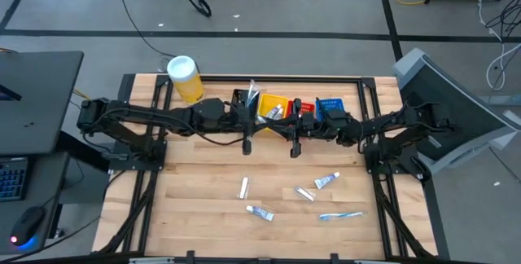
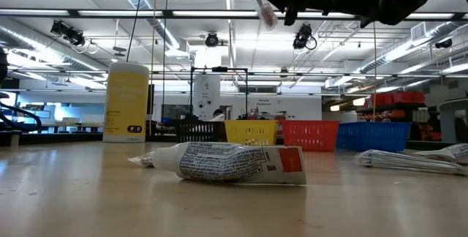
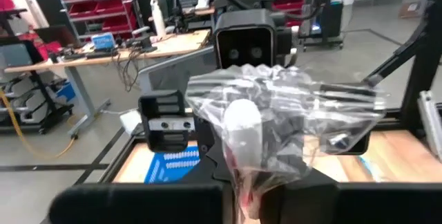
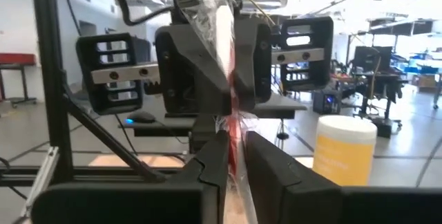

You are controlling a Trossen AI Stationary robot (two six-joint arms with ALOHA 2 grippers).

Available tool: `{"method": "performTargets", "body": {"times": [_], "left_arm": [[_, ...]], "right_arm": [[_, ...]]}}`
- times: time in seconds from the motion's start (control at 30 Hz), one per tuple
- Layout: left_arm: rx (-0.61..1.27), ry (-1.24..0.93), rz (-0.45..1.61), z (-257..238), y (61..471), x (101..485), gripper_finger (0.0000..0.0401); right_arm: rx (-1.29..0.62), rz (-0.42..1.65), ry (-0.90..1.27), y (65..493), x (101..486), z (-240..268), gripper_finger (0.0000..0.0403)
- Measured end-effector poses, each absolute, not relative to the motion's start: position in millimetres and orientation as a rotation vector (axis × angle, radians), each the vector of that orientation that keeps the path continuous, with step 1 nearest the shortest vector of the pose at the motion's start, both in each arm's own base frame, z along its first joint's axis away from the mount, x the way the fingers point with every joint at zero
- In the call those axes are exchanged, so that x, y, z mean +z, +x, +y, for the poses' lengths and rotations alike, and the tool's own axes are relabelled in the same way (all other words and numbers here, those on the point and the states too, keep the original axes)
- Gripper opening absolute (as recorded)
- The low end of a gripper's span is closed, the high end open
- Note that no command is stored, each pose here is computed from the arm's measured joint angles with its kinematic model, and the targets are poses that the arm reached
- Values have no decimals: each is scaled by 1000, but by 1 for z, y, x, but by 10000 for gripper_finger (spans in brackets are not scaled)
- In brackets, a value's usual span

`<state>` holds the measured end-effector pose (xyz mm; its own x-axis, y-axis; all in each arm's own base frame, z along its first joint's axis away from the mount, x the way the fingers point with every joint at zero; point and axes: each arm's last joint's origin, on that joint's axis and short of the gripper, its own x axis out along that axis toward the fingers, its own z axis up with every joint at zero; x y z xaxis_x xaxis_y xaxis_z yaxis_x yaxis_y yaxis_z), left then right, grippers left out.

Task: Pick & Place Travel size toiletries
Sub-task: Put the red toothbrush into the black bin

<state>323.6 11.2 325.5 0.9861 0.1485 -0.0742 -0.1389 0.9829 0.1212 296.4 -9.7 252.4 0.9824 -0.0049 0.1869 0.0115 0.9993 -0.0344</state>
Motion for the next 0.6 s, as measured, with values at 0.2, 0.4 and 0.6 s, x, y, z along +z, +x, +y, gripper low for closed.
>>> {"method": "performTargets", "body": {"times": [0.2,0.4,0.6], "left_arm": [[212,91,119,14,323,322,37],[470,50,255,23,318,309,24],[701,-61,346,45,309,296,26]], "right_arm": [[-69,-118,-35,297,246,-20,74],[-139,63,-17,290,236,-35,76],[-323,284,31,268,232,-57,76]]}}
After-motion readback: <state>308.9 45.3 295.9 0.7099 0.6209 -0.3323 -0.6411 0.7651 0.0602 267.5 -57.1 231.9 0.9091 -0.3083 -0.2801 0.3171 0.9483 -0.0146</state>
